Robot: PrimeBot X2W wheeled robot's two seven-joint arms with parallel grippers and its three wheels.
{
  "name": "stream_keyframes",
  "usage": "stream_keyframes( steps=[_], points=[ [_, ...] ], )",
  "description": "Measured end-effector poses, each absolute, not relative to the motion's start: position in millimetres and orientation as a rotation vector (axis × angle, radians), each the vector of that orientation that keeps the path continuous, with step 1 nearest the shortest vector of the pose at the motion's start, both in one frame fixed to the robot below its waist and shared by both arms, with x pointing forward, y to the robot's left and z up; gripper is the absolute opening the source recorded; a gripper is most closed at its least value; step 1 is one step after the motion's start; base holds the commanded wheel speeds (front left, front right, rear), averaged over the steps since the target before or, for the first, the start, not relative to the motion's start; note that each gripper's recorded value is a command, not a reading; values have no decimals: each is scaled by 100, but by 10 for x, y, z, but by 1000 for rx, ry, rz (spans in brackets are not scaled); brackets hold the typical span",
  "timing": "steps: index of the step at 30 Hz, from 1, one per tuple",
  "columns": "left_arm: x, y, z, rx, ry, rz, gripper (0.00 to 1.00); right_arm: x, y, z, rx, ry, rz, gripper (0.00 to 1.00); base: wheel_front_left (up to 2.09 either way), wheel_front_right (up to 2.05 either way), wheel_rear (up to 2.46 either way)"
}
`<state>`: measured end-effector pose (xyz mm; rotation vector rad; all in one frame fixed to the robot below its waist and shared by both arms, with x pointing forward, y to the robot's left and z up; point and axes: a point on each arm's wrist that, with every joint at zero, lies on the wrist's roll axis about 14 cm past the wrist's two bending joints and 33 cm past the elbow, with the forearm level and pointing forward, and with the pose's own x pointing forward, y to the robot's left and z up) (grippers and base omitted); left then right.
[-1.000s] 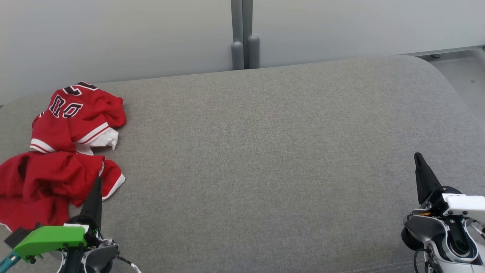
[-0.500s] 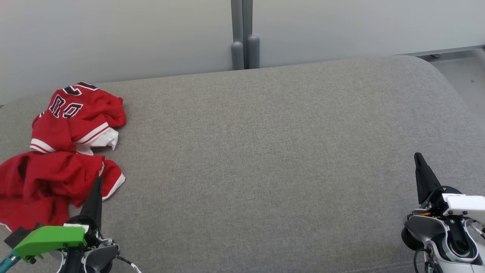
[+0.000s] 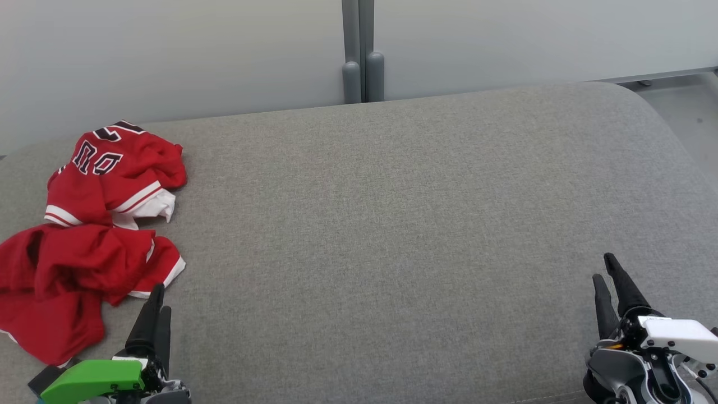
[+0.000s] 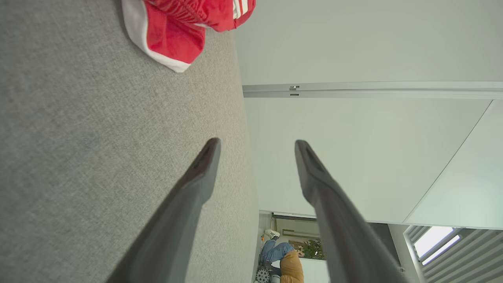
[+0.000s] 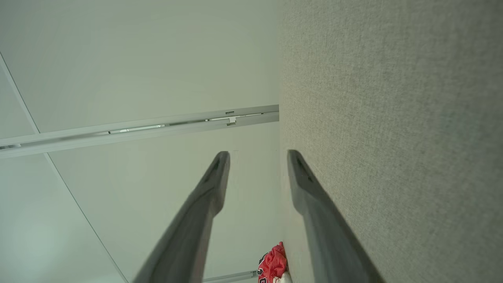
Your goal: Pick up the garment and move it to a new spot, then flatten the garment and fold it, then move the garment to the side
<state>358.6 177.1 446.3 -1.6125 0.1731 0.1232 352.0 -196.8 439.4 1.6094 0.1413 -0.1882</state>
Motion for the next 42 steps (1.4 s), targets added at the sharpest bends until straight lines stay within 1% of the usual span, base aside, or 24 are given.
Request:
stream_keyframes(
  steps=[8,17,24,27,30,42],
  points=[
    [3600,1732,4493,-1595,163,120,100,3524,-1950,4398,1585,137,-192,100,0,0,0],
    [3617,1683,4535,-1519,162,106,100,3550,-1980,4466,1479,121,-186,100,0,0,0],
    [3650,1717,4624,-1380,148,89,100,3605,-1988,4601,1364,95,-156,100,0,0,0],
    [3677,1730,4692,-1266,139,75,100,3630,-1992,4667,1244,95,-135,100,0,0,0],
    [3694,1724,4731,-1222,134,65,100,3642,-1993,4705,1189,90,-124,100,0,0,0],
    [3729,1668,4878,-947,109,24,100,3683,-1768,4836,951,94,-44,100,0,0,0]
  ],
)
